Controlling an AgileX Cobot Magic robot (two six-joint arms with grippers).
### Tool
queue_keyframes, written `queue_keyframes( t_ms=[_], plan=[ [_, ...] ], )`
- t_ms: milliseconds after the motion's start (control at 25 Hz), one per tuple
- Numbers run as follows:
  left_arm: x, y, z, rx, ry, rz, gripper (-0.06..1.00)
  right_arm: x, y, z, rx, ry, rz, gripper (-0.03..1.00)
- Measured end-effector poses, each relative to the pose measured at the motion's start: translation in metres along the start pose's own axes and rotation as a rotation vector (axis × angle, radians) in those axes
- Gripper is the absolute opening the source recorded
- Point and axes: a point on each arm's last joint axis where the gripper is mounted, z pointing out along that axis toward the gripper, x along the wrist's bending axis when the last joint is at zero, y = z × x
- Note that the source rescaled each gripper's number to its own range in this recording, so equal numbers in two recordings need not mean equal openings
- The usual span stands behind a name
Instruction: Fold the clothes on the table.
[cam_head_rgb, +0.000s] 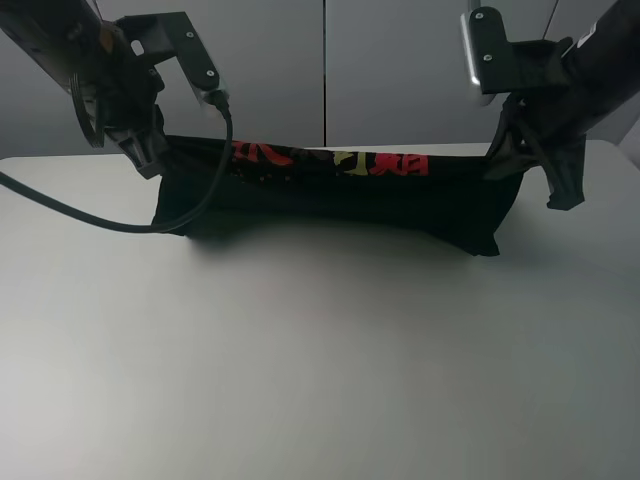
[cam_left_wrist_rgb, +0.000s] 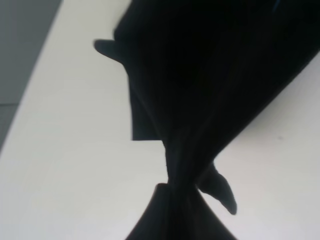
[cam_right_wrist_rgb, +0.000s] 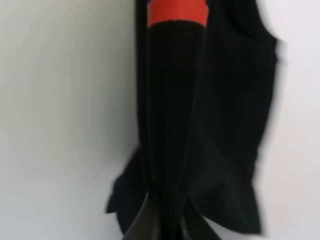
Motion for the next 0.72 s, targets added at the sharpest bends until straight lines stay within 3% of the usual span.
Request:
queue_keyframes(
  t_ms=[240,720],
  plan=[
    [-0.029,-0.033,-0.013,0.011,-0.088,-0.061,0.00,0.041,-0.006,0.015,-0.034,0.184,-0.012,0.00],
    [-0.070,-0.079,-0.027,0.048,-0.206,-0.141,0.00,0.091,-0.008,0.007,-0.117,0.261,0.040,0.00]
  ],
)
